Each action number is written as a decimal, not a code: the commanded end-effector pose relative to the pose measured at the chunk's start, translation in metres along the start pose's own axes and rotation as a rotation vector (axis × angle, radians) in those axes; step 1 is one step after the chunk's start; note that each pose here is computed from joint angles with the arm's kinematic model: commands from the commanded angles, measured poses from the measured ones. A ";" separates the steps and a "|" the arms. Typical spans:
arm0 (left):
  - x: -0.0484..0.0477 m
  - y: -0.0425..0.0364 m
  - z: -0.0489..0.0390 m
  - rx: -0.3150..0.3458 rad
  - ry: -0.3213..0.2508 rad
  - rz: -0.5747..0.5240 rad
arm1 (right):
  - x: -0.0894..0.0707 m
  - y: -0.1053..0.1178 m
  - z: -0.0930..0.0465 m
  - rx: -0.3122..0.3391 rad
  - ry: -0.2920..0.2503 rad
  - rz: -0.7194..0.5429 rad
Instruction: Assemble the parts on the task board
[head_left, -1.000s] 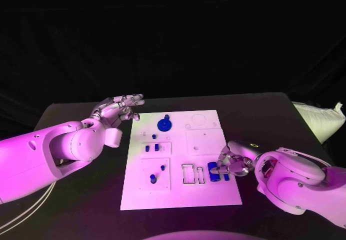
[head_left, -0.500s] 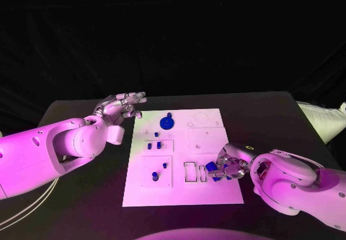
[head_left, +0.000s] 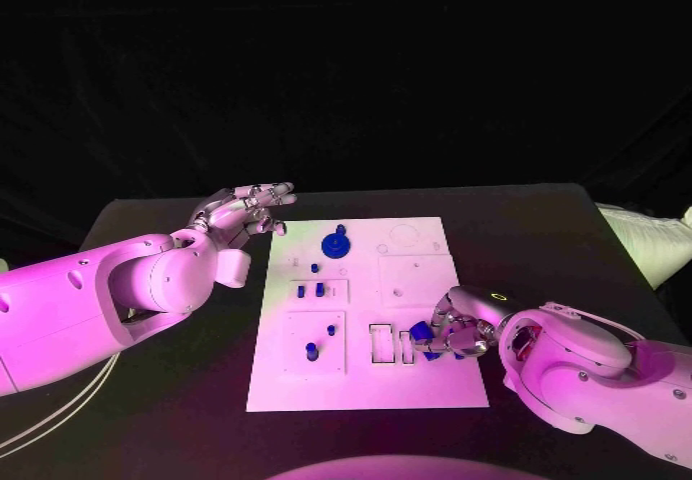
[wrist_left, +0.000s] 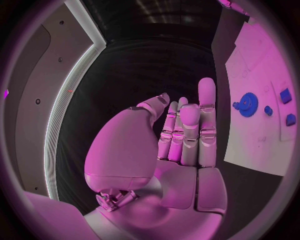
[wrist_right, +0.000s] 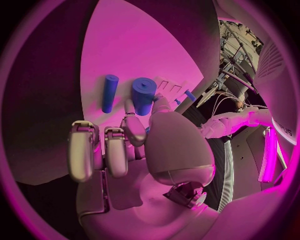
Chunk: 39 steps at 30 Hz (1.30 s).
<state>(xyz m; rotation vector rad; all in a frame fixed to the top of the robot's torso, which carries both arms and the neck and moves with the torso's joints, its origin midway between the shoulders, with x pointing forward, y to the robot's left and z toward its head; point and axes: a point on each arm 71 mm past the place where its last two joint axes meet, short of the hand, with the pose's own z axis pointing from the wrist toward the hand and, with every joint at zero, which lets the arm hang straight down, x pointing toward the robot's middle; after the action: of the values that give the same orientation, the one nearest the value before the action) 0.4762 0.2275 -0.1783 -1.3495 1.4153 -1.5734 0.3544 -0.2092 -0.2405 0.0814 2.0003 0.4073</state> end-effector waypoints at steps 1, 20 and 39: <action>0.0023 -0.0005 -0.0002 0.004 0.019 -0.010 | 0.003 -0.005 -0.002 0.035 -0.008 0.022; 0.0034 -0.0001 -0.0006 0.003 0.030 -0.014 | -0.011 0.015 -0.010 -0.008 -0.036 0.235; 0.0049 0.0001 -0.0006 0.003 0.037 -0.016 | 0.011 0.043 0.005 -0.004 0.129 0.217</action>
<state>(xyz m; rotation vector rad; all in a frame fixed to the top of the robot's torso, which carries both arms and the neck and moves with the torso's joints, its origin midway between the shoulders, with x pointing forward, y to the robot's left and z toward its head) 0.4750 0.2258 -0.1783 -1.3467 1.4234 -1.5880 0.3502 -0.1648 -0.2345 0.2906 2.0717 0.5998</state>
